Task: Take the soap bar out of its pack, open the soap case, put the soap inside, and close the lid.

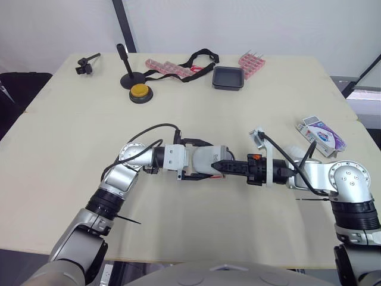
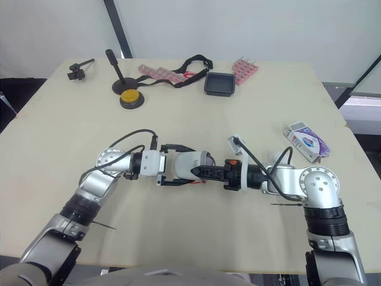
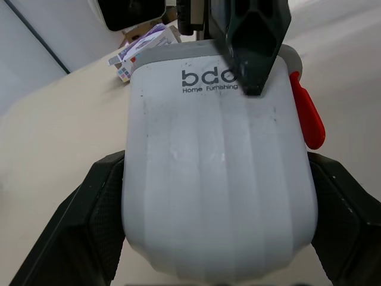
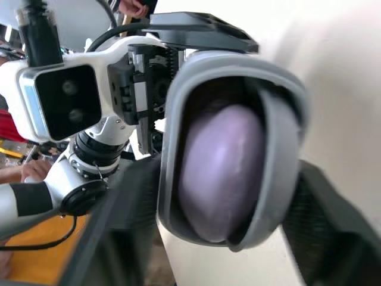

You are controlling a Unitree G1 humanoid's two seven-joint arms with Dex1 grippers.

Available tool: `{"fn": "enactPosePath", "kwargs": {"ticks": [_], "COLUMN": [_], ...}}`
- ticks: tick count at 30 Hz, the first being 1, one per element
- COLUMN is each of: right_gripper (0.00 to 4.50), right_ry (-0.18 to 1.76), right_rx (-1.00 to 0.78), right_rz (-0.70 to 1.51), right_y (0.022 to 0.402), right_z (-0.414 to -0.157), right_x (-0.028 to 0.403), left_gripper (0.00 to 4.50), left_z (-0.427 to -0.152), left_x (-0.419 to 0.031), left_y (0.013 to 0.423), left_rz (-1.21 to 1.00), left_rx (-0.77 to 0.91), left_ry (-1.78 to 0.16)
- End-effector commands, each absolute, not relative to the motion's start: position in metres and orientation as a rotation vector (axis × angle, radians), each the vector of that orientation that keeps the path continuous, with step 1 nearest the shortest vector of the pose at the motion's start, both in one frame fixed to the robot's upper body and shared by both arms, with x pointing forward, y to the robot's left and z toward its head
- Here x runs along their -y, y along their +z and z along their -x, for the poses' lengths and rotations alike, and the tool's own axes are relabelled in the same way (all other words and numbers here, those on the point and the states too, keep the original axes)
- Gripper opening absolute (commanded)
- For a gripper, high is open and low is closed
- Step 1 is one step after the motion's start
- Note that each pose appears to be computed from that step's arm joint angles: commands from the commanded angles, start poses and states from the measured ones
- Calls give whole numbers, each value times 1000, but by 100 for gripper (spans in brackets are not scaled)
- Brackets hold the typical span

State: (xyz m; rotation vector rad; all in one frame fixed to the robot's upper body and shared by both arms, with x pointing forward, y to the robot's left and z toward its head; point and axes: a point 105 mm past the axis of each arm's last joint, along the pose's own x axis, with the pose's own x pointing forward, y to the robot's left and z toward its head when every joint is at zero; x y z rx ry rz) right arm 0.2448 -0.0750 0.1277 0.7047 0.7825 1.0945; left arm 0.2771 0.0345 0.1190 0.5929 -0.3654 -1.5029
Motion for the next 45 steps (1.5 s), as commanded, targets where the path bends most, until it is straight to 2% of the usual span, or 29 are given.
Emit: {"fn": "enactPosePath", "kwargs": {"ticks": [1,16,17,24,26,32,36,41,45], "right_gripper": [211,211,211,211,211,211,211,211,211], "right_ry": [1153,1173,1174,1184,1172,1138,1147,1146,1189], "right_rx": [-750,-780,-779,-786,-779,-791,-764,-764,-780], "right_rz": [-710,-702,-703,-680,-627,-177,109,566,777], "right_y": [140,138,139,139,141,152,165,161,164], "right_z": [-239,-232,-232,-230,-233,-245,-255,-263,-266], "right_x": [70,68,68,70,77,107,110,118,115], "left_gripper": [348,348,450,450,450,450,450,450,450], "left_z": [-279,-279,-280,-281,-283,-290,-290,-283,-279], "left_x": [-34,-34,-34,-36,-44,-75,-70,-44,-27], "left_y": [126,125,126,132,132,134,149,156,145], "left_rz": [-591,-536,-525,-466,-431,-325,-210,-155,-232], "left_rx": [397,332,329,298,239,-38,-139,-170,-133], "left_ry": [-1492,-1504,-1504,-1519,-1539,-1597,-1633,-1657,-1650]}}
